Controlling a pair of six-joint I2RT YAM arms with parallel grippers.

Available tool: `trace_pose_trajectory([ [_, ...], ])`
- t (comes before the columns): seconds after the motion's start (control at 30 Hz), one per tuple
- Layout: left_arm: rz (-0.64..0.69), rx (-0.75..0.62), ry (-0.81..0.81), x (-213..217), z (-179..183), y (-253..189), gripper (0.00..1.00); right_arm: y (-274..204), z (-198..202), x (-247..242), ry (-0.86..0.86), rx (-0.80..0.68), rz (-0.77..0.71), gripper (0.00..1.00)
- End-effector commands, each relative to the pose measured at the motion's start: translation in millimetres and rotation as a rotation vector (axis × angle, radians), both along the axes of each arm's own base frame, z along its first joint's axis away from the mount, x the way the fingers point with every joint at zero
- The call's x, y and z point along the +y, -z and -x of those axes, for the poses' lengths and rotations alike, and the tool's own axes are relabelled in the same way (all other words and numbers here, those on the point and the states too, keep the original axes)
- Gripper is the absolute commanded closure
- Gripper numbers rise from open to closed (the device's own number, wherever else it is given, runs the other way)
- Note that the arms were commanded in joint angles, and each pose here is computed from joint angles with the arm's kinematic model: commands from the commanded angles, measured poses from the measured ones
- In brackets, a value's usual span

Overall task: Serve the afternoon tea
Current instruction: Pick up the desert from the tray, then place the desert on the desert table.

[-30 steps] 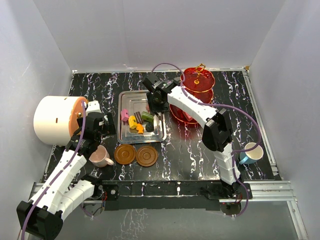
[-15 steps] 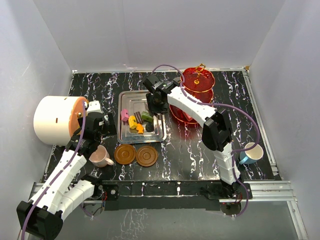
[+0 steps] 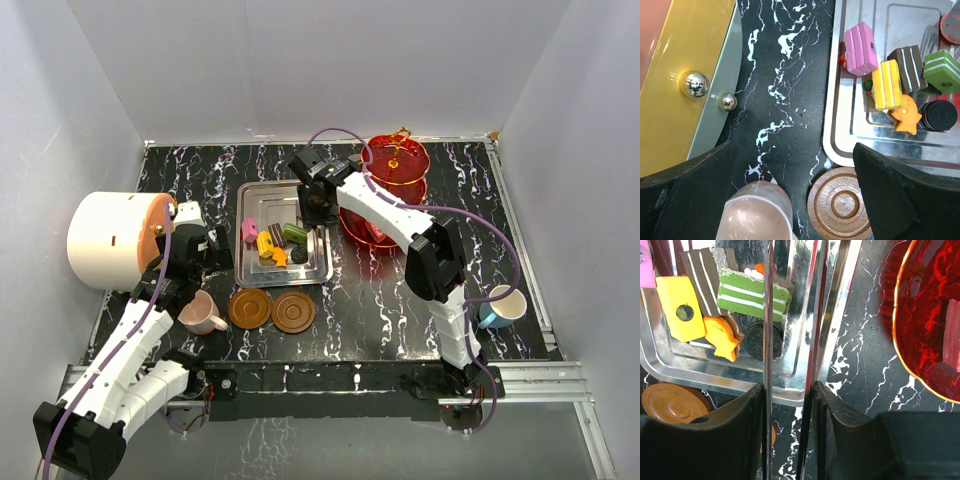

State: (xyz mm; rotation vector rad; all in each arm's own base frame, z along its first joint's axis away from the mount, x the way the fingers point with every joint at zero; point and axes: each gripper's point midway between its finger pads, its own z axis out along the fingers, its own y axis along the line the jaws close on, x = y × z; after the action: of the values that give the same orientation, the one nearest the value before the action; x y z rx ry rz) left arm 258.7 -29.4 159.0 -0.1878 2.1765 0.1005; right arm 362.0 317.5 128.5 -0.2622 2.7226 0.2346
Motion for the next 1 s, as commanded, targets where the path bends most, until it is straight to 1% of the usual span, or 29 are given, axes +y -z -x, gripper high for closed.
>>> trace_pose_trajectory([
  [0.0, -0.002, -0.009, 0.003, 1, 0, 0, 0.01, -52, -8, -10, 0.061, -0.131, -0.044, 0.68],
  [0.27, 0.003, -0.007, 0.009, -1, 0, 1, 0.01, -58, 8, -36, 0.146, -0.144, -0.028, 0.68],
  [0.43, 0.004, -0.007, 0.01, -1, 0, 1, 0.01, -62, 19, -43, 0.193, -0.151, -0.078, 0.69],
  [0.7, 0.007, -0.004, 0.014, -2, 0, 1, 0.01, -61, 24, -71, 0.32, -0.153, -0.119, 0.68],
  [0.97, 0.011, 0.004, 0.024, -4, -1, 3, 0.01, -55, 23, -80, 0.376, -0.161, -0.158, 0.68],
])
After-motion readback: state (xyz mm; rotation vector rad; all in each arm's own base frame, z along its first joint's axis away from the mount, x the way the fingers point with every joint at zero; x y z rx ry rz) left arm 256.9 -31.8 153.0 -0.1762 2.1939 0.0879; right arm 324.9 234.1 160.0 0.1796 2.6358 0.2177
